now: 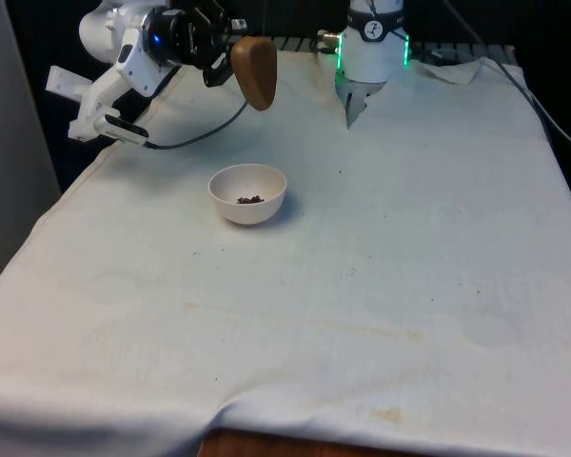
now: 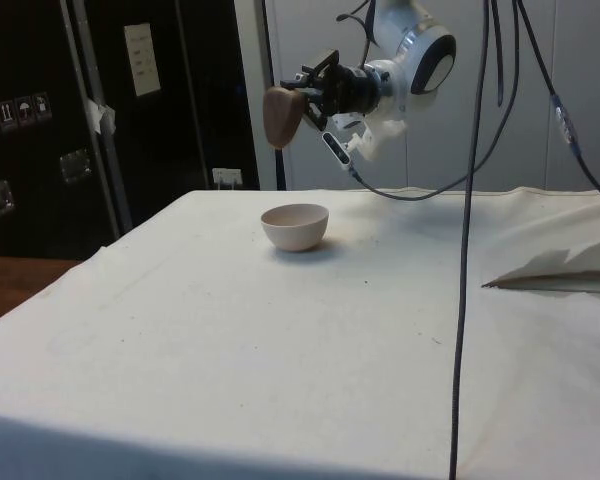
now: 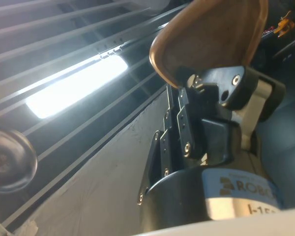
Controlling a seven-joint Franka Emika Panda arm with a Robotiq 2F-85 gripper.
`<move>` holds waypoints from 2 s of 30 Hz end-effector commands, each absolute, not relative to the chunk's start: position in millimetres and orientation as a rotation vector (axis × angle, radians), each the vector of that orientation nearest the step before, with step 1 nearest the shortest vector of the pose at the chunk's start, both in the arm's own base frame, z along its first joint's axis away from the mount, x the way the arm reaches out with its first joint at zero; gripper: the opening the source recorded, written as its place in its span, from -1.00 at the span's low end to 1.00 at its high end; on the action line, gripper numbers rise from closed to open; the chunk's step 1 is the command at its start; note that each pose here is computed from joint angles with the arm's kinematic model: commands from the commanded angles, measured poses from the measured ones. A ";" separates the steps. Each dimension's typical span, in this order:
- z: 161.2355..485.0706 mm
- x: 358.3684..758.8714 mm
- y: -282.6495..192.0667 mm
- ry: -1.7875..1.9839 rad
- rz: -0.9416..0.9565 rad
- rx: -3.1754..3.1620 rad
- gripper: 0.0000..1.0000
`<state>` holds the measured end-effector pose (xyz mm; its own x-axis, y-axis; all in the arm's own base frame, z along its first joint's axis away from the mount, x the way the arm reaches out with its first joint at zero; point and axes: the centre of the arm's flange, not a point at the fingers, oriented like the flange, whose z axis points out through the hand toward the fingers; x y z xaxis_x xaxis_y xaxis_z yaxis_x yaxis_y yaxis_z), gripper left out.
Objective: Pour the coffee beans from the cup into the bowl.
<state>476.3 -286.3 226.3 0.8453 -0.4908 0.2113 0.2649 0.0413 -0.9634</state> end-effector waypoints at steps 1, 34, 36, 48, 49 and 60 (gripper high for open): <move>226.0 476.0 -286.3 0.198 -0.582 -1.416 -0.99; 227.7 487.5 -260.5 0.160 -0.533 -1.555 -0.99; 227.8 487.7 -259.7 0.159 -0.530 -1.558 -0.99; 233.8 495.2 -244.3 0.144 -0.497 -1.628 -0.99; 234.6 495.7 -243.3 0.143 -0.496 -1.634 -0.99; 238.9 501.4 -231.4 0.124 -0.464 -1.694 -0.99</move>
